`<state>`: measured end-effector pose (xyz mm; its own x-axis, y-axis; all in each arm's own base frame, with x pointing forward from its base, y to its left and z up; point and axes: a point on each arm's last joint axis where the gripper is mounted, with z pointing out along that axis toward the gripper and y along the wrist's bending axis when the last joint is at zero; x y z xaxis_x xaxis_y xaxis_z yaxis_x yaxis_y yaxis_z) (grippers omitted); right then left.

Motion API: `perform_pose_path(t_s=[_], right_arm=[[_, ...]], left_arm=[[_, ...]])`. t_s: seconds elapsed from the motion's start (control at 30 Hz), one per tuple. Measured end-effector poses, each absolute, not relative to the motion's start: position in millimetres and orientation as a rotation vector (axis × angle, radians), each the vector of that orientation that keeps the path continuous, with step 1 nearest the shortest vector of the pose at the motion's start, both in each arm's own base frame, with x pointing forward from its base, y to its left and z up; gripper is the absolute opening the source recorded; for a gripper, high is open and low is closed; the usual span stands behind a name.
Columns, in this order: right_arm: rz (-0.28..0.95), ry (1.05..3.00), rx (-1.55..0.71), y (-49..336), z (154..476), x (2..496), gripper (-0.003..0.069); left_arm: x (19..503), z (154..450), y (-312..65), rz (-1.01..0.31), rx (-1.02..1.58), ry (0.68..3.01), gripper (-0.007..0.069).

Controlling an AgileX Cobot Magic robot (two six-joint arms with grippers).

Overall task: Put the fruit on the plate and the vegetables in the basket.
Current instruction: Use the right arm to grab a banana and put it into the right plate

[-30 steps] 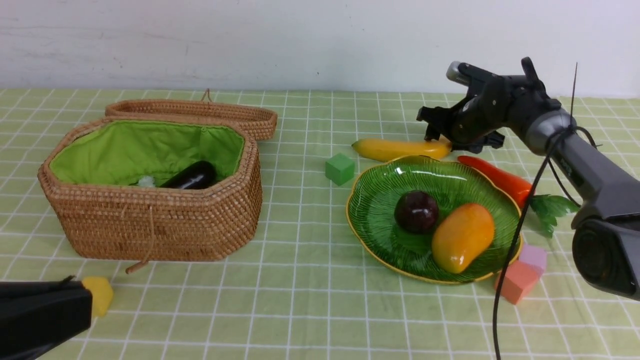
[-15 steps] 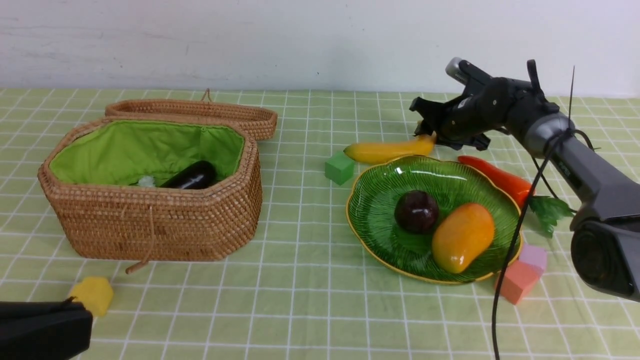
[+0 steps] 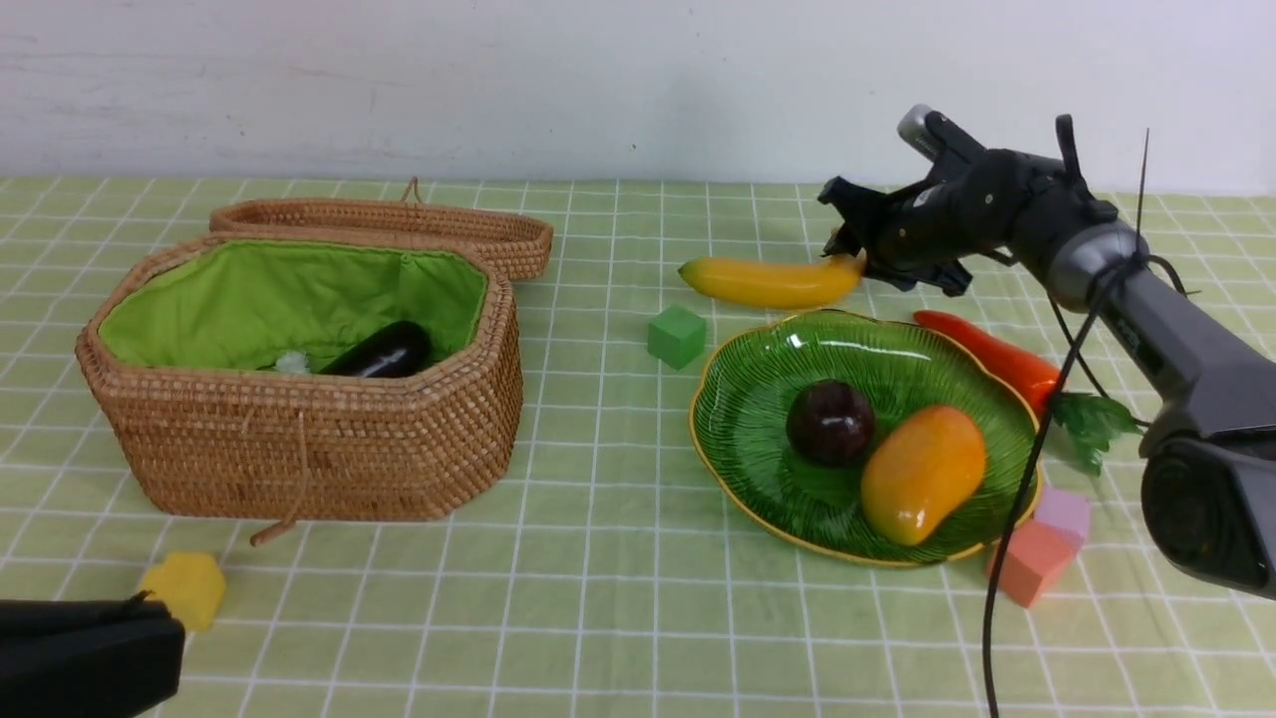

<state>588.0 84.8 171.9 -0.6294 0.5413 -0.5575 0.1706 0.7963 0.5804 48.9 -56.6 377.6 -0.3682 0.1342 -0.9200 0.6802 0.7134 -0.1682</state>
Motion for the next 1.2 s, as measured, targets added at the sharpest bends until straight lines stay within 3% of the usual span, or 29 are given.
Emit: perform_pose_path(t_s=[0.3, 0.67, 1.2], right_arm=[[0.609, 2.145, 0.397, 84, 238, 577, 0.0306], [0.588, 2.247, 0.288, 87, 253, 564, 0.0305], [0.509, 2.429, -0.037, 87, 327, 511, 0.0305]], left_arm=[[51, 382, -57, -0.668, 0.607, 1.843, -0.0001], [52, 385, -57, -0.664, 0.591, 1.811, -0.0001], [58, 398, -55, -0.642, 0.522, 1.66, 0.0001]])
